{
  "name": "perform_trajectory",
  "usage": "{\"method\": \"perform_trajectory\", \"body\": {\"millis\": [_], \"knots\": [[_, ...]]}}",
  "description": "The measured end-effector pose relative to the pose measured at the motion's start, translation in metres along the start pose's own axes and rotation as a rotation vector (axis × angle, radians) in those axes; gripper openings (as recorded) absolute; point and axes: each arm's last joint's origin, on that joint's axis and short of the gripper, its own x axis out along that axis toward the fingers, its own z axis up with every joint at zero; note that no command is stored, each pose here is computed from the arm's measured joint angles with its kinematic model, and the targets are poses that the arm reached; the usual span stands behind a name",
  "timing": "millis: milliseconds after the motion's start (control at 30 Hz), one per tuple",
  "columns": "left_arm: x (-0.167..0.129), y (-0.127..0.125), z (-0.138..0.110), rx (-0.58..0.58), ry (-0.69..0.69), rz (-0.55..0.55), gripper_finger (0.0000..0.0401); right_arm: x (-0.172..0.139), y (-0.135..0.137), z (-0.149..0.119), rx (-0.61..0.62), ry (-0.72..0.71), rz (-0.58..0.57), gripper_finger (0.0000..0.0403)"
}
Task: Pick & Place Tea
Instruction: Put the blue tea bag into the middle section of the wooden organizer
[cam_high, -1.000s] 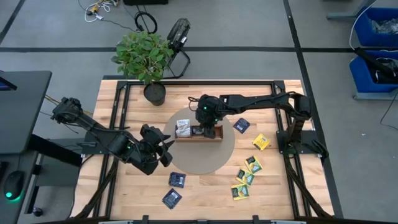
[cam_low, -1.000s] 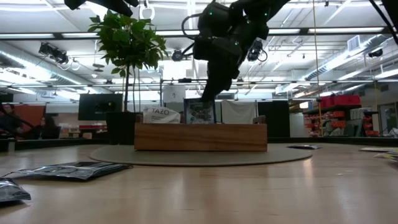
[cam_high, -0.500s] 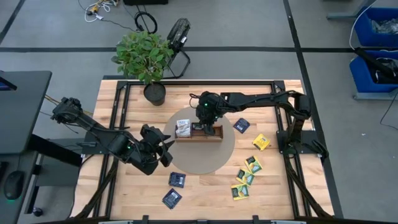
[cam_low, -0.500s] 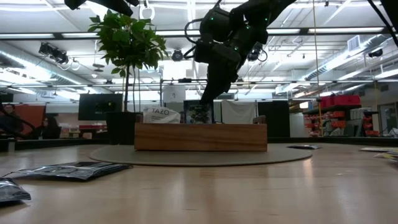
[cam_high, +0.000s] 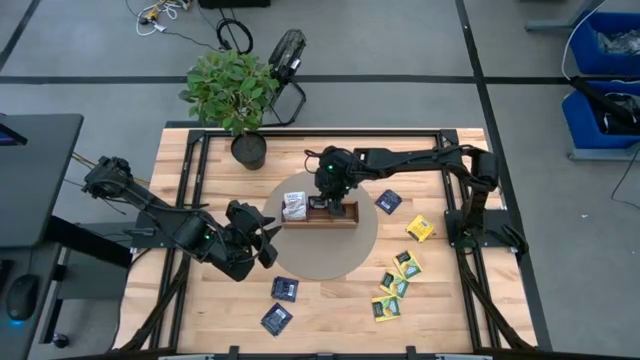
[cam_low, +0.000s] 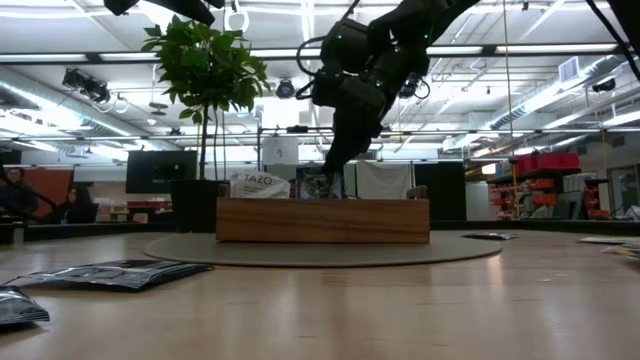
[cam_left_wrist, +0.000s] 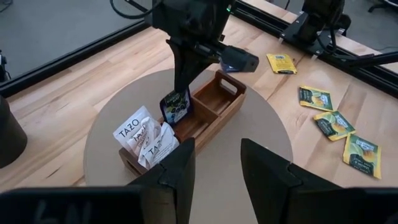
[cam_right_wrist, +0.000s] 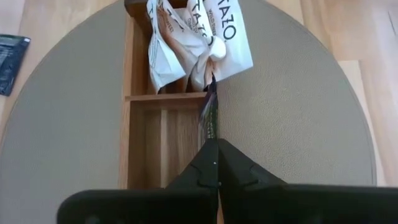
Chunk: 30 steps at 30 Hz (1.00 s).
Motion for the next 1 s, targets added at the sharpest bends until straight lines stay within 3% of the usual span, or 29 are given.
{"method": "perform_trajectory", "body": {"millis": [667,1000], "knots": [[0.0001,-0.0001,0.0003,-0.002,-0.009,0.003,0.0133,0.0092,-0.0016,-0.0046,0.0,0.04,0.006,0.0001],[0.0002,-0.0002,0.0002,0.002,-0.008,0.004,0.0133,0.0099,-0.0018,-0.0053,0.029,0.045,0.007,0.0063]]}}
